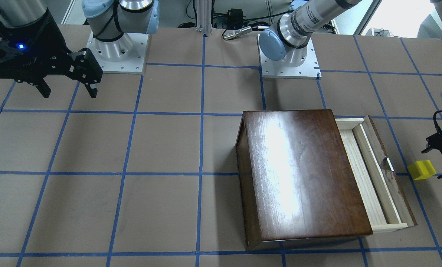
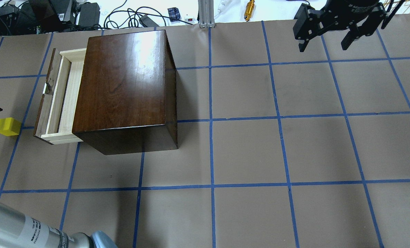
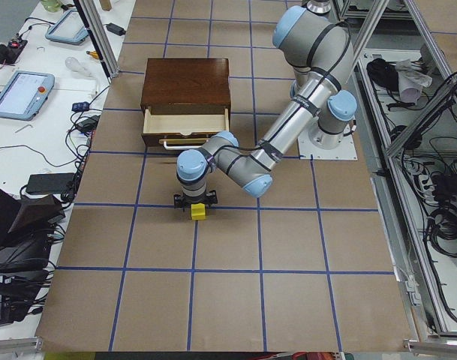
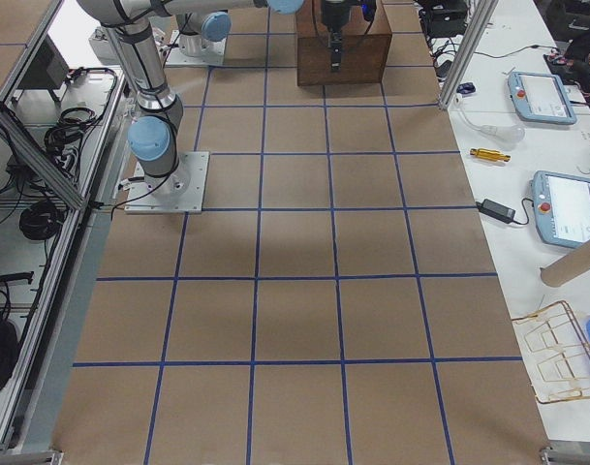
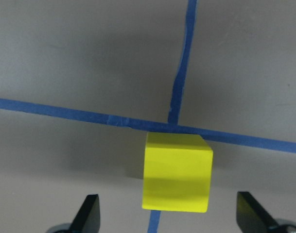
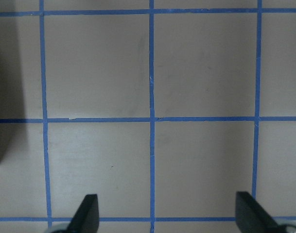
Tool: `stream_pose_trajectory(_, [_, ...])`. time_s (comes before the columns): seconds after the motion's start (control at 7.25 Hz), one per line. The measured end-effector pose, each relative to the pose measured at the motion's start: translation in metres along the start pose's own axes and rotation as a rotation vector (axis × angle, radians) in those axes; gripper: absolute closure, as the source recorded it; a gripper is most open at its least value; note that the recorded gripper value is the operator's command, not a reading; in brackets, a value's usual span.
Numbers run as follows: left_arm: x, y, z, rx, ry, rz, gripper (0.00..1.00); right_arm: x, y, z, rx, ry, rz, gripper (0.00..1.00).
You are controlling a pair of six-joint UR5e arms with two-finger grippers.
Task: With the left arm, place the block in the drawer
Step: 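Lower the left gripper and grasp the yellow cube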
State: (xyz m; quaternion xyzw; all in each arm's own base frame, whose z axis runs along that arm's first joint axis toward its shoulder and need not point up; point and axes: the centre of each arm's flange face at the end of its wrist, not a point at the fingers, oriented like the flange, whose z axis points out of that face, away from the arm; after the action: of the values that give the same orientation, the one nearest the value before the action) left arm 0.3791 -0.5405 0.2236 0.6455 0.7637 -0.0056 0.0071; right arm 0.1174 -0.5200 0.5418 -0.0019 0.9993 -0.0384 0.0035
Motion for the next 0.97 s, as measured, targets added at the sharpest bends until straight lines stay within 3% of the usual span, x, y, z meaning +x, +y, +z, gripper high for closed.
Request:
stream_pose_trajectory(0.69, [0.004,0.002,0.021,0.055,-0.001,-0.012,0.03,0.000,0.000,0.000,0.000,-0.001,-0.001,0.00])
stream_pose_trajectory(0.97, [0.002,0.004,0.027,0.061,-0.002,-0.013,0.08,0.000,0.000,0.000,-0.001,0.000,0.000,0.00])
